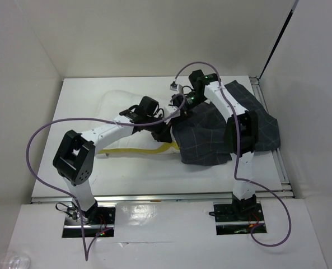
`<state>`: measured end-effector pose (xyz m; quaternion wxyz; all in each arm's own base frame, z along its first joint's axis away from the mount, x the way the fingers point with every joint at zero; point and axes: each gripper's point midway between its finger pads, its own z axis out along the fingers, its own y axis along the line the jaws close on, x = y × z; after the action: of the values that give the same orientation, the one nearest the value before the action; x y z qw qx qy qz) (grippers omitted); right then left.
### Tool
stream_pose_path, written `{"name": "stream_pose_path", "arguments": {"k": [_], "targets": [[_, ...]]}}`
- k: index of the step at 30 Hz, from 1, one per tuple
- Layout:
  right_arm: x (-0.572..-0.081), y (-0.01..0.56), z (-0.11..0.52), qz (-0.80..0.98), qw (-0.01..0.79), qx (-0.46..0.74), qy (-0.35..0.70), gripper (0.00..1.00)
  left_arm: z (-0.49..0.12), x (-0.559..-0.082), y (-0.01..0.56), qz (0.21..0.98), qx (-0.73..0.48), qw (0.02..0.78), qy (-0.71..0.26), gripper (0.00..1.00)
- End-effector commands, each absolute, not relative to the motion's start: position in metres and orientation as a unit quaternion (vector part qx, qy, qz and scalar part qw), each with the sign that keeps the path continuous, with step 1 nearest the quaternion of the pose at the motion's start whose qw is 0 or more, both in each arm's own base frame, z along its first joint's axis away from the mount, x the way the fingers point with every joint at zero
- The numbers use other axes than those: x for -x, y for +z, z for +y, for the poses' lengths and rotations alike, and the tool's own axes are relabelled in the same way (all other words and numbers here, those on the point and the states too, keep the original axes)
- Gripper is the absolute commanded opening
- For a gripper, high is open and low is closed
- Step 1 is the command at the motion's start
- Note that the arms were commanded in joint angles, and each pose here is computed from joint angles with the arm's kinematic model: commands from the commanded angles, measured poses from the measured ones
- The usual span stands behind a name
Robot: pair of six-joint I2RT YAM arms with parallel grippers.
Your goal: Put the pillow into the pillowcase
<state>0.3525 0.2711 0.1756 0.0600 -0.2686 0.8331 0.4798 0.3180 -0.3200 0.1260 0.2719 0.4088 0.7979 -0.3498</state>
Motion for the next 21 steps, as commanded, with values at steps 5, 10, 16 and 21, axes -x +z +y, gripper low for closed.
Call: {"name": "stream_pose_path", "arguments": {"k": [5, 10, 16, 21], "targets": [[-0.373, 0.204, 0.227, 0.864, 0.158, 0.261, 0.399, 0.69, -0.300, -0.273, 0.127, 0.773, -0.472, 0.241, -0.349, 0.16], [-0.445, 0.242, 0.155, 0.882, 0.272, 0.173, 0.345, 0.69, -0.281, -0.277, 0.135, 0.776, -0.475, 0.278, -0.308, 0.35], [-0.502, 0.266, 0.151, 0.866, 0.355, 0.175, 0.305, 0.69, -0.268, -0.284, 0.149, 0.761, -0.502, 0.315, -0.262, 0.62], [-0.504, 0.229, 0.189, 0.866, 0.321, 0.220, 0.316, 0.69, -0.259, -0.302, 0.174, 0.755, -0.506, 0.360, -0.212, 0.62]]}}
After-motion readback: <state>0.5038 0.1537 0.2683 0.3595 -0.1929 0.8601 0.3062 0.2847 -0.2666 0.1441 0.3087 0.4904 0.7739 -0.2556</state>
